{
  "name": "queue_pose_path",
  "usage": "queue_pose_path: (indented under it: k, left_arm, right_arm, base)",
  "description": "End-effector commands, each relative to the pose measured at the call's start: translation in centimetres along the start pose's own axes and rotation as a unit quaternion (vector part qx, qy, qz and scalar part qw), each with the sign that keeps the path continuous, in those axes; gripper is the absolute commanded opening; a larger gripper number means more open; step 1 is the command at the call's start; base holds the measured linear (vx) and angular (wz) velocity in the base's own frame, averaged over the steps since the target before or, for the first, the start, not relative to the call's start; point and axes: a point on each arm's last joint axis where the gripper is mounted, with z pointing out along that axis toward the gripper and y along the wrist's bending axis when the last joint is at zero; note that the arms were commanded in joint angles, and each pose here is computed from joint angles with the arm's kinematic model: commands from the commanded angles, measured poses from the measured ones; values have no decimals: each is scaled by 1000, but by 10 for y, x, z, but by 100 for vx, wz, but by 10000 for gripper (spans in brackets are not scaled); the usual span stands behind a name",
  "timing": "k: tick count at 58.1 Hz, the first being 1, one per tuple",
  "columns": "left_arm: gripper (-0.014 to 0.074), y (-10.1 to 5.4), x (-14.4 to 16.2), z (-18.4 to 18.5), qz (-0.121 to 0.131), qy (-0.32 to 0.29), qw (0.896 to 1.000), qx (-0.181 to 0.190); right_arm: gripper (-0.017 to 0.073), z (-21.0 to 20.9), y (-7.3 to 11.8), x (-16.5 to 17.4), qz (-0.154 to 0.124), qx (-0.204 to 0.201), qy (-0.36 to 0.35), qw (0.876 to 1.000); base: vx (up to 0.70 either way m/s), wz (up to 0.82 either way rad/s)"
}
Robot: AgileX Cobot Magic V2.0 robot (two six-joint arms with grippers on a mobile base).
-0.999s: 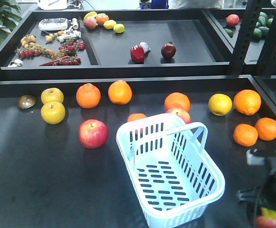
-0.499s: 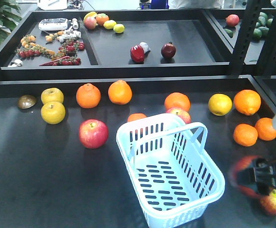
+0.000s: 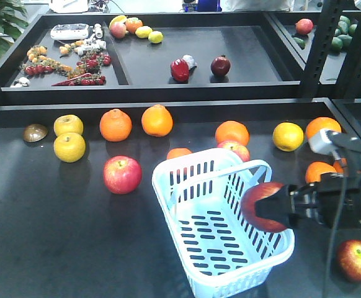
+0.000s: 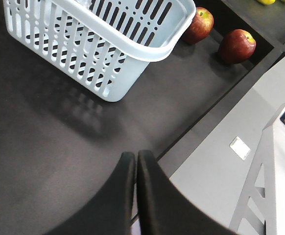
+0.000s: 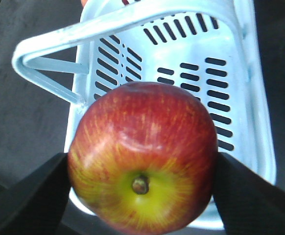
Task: Pick three apples into basket with both arms
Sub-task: 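Move the apple over the basket and open the right gripper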
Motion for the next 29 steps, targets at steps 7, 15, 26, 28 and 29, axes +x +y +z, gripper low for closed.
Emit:
queue_pose_path:
  k: [7,15,26,28,29]
  left_arm:
    - [-6,-3,-10,-2,-14,-25,1000,2]
    - [-6,-3,-10,-2,-14,-25,1000,2]
    - [-6,-3,-10,-2,-14,-25,1000,2]
    - [-6,-3,-10,-2,-14,-25,1000,2]
    - [-6,-3,-10,-2,-14,-25,1000,2]
  right_arm:
    - [74,11,-4,-12,4,-25,-21,999]
    - [164,18,-8,-10,-5,-29,-5,1000]
    - [399,24,-13,-9,-13,-26,3,1000]
    - [443,24,-13,-9,-15,-26,3,1000]
    - [460,24,-13,-9,-15,-26,3,1000]
  base:
    - [0,0]
    - [0,0]
    - [0,0]
    - [0,0]
    - [0,0]
